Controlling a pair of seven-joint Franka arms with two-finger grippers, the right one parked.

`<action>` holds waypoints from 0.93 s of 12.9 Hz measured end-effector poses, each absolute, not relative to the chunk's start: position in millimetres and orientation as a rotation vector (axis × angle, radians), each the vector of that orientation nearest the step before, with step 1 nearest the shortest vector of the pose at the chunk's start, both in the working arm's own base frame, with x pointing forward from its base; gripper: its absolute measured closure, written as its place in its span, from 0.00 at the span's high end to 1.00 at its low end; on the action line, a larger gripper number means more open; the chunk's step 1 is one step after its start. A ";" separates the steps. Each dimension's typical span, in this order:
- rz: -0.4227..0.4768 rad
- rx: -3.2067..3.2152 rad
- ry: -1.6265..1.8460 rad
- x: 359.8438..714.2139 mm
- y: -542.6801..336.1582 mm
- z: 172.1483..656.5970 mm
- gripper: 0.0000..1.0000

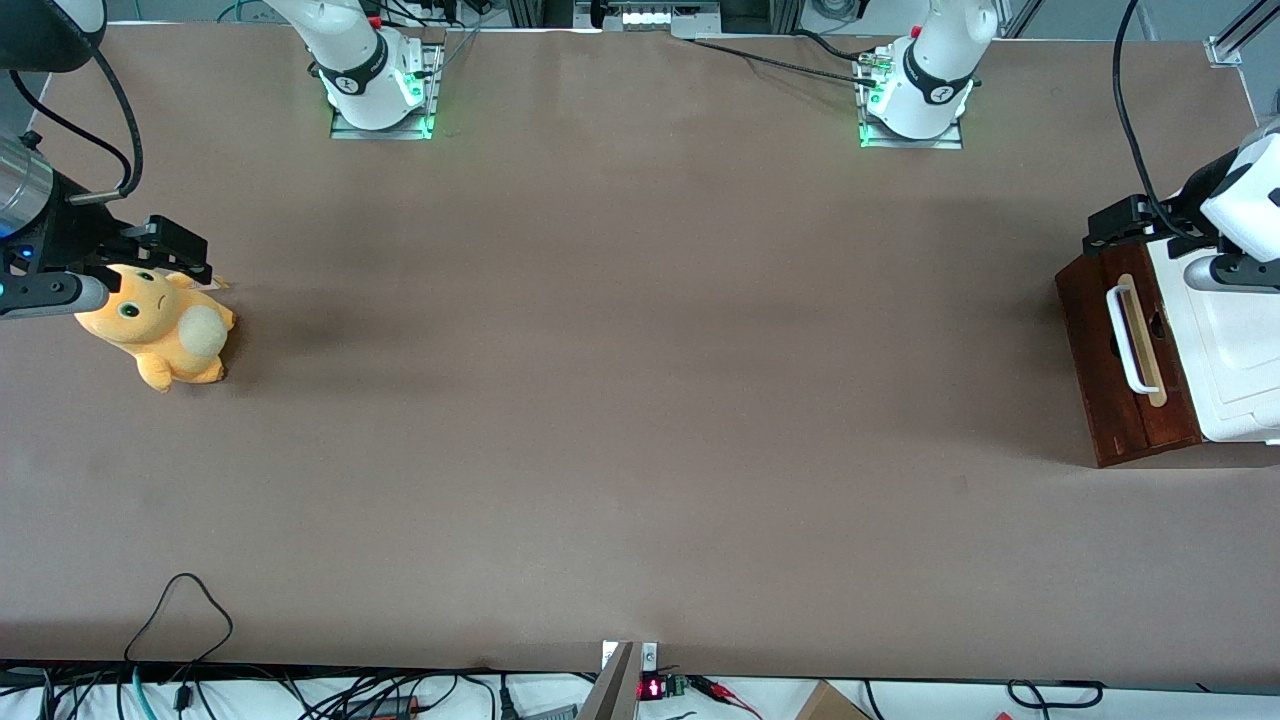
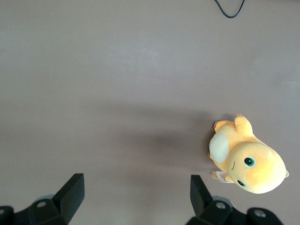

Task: Open lower drawer with left arm only

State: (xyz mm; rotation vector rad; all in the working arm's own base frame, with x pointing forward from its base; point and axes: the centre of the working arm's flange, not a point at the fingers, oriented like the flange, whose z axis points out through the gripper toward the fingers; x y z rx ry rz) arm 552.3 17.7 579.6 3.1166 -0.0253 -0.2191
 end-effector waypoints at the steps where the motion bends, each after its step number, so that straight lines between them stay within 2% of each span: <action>1: -0.222 3.120 -0.026 552.6 18.1 578.8 1.00; 4: -0.265 3.321 -0.011 557.5 5.5 569.8 0.99; 7: -0.337 3.592 0.093 563.8 -36.6 535.8 0.99; 10: -0.385 3.863 0.230 564.9 -49.5 467.2 0.98; 12: -0.354 4.037 0.327 553.0 -58.2 412.1 0.98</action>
